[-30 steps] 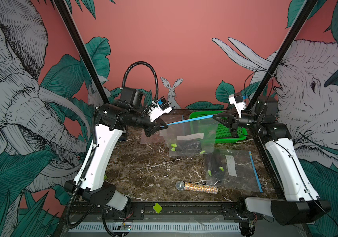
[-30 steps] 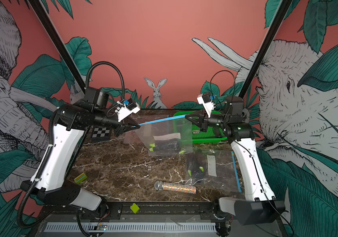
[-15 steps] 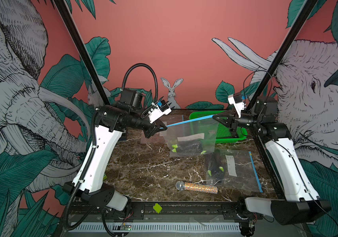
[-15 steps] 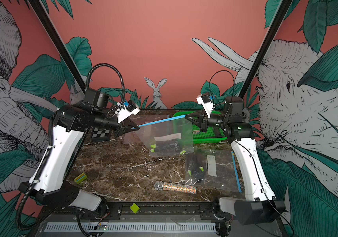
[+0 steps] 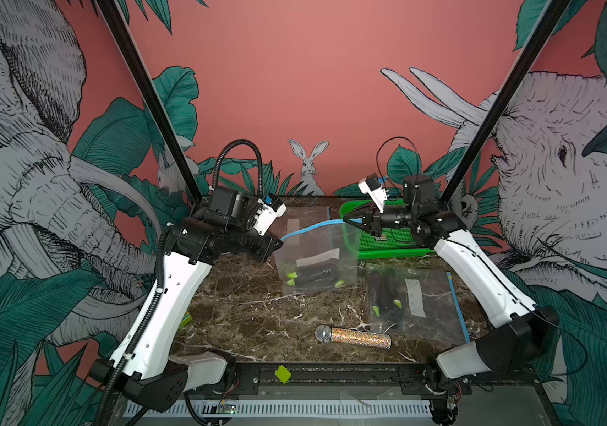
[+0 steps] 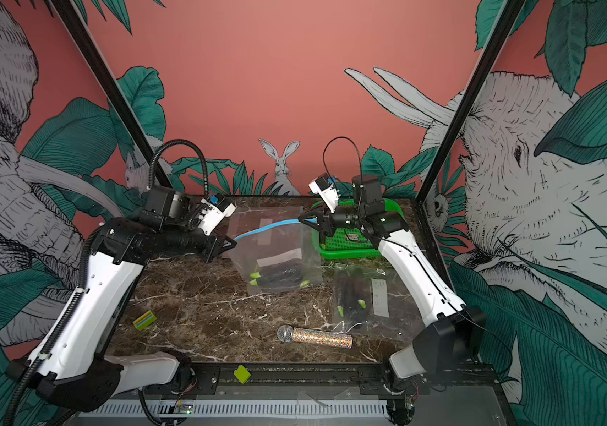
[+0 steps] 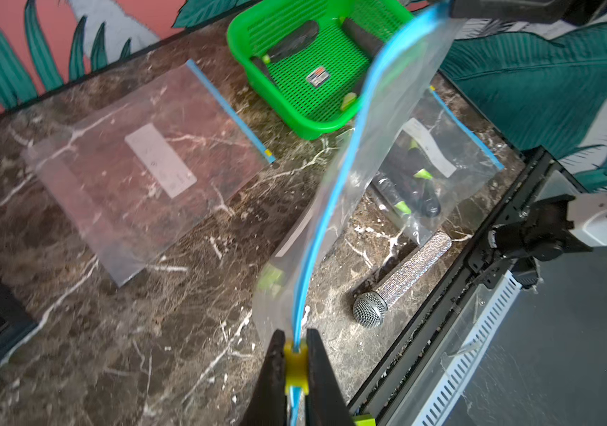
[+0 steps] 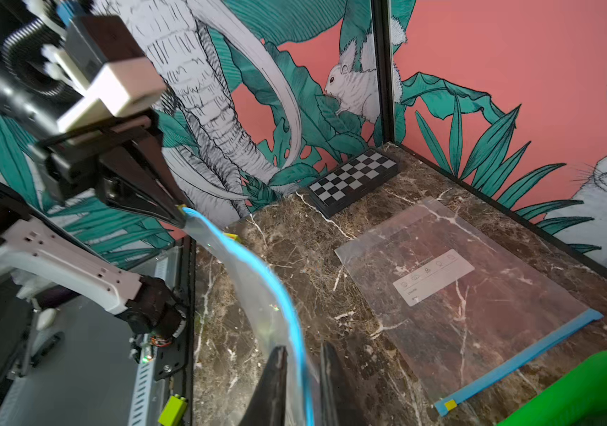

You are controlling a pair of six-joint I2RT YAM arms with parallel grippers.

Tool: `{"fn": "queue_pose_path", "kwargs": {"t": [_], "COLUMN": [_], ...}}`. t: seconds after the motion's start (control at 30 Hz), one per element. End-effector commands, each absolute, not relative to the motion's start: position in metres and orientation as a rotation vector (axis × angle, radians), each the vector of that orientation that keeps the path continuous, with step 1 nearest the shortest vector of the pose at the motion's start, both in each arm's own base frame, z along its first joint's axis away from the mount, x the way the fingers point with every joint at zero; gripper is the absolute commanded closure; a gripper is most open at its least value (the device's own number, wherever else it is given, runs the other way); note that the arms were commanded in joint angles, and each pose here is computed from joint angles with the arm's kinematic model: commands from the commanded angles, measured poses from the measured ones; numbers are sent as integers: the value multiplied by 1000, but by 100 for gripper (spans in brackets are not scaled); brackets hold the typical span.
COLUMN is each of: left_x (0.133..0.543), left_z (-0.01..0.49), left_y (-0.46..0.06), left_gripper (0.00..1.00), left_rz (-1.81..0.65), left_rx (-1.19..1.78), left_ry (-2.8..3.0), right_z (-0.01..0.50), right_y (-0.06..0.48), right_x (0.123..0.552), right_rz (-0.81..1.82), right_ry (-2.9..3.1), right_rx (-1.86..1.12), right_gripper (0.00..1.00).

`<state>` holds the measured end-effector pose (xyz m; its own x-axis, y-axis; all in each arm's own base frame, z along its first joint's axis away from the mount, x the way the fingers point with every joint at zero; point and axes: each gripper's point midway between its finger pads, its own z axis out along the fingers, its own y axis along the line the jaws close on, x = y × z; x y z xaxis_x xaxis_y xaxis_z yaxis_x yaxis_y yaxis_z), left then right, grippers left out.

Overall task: Place the eggplant in a zip-top bag and seal the zipper
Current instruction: Zip the zipper on the zipper food storage bag, then place the zipper food storage bag at the center of the board.

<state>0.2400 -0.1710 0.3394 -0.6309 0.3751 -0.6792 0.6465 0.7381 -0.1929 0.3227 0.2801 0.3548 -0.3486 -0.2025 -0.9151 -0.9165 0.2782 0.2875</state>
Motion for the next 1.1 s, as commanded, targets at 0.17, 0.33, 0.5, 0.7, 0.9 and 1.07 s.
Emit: {"fn": "queue_pose_path", "kwargs": {"t": [0.17,0.33,0.5,0.7,0.9,1.07], "left_x": [228,225,225,226,226,232], "left_z": [335,339,353,378,354,325], "left_y": [-86,-70,-60,-57,-56,-55], "left_gripper": [100,100,100,100,100,98], "left_rz": [-220,-180,-190,-347,-524,-599], "left_rx": [143,16,-130,-342,-544,-635], "left_ry": [2420,2398,2330,2166,2136,2165], "right_z": [357,356,351,355,350,344], "right_y": [299,298,288,274,272,273], "right_x": [356,360,367,373,375,377], "right_rz": [1105,1094,1071,1089,1102,1115], "right_ry": [1740,1752,1776,1770,1786,1802], "right_rx": [-940,-919,-854,-786,-775,-769], "right_gripper": [60,54,48,46,45,45]}}
